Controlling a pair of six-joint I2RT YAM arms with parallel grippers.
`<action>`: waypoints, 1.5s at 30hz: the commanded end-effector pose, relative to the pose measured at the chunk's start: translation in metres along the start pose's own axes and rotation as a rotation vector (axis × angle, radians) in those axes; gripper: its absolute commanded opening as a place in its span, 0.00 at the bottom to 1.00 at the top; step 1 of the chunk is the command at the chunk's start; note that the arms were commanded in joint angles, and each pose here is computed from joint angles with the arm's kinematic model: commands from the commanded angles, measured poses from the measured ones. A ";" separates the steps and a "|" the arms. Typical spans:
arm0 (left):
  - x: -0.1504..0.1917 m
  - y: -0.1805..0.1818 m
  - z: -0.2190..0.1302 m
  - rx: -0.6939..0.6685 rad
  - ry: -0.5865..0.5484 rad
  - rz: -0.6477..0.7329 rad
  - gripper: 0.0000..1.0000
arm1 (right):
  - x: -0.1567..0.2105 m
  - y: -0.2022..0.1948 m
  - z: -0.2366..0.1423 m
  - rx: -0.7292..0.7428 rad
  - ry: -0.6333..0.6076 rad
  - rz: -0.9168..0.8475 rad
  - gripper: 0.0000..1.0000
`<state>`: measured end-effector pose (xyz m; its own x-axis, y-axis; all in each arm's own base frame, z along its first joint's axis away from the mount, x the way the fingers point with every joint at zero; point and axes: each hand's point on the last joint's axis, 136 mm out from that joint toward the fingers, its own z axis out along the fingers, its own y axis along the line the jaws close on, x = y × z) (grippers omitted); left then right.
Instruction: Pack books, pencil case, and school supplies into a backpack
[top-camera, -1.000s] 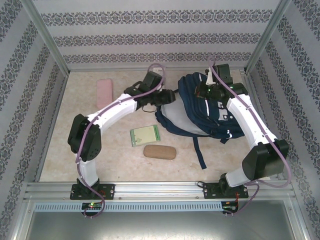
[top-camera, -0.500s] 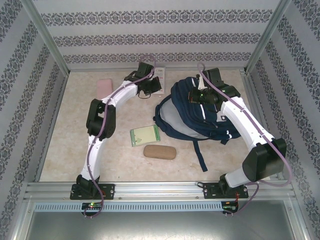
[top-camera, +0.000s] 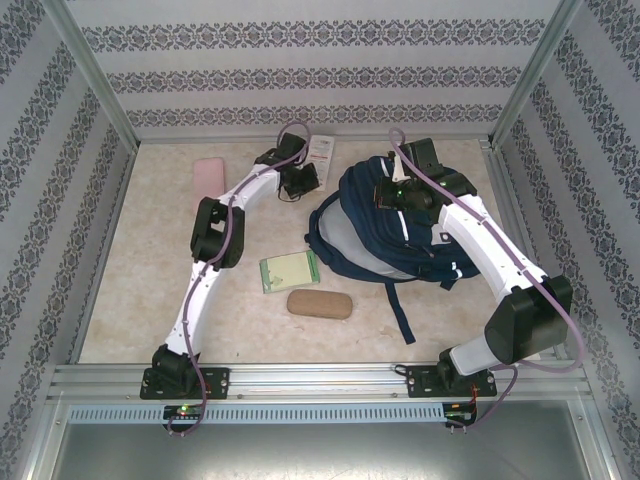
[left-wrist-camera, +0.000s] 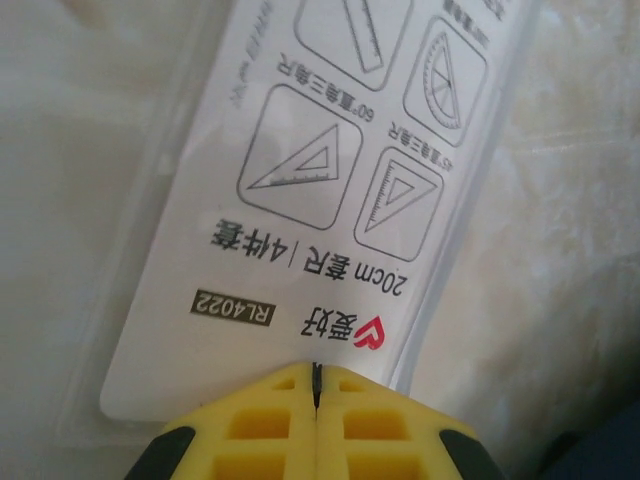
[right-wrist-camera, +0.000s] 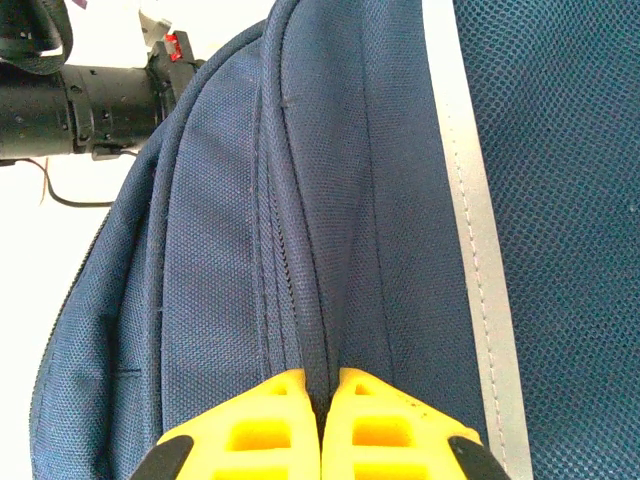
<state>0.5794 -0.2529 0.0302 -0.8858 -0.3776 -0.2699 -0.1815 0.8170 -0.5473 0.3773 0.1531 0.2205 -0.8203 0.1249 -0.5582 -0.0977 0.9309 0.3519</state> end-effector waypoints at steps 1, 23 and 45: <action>0.015 0.050 -0.027 -0.161 0.042 -0.013 0.00 | -0.008 0.015 -0.003 -0.049 -0.032 -0.027 0.02; 0.118 0.136 -0.181 -0.258 0.029 -0.050 0.12 | 0.000 0.033 0.017 -0.083 0.007 -0.050 0.02; 0.078 0.129 -0.169 -0.212 0.028 0.083 0.58 | 0.007 0.037 0.014 -0.082 0.014 -0.065 0.04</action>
<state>0.3972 -0.0978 0.0652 -0.8926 -0.3802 -0.2424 -0.2879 0.8943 -0.3426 0.3754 0.1772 0.1980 -0.8507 0.0673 -0.5213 -0.1334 0.9316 0.3380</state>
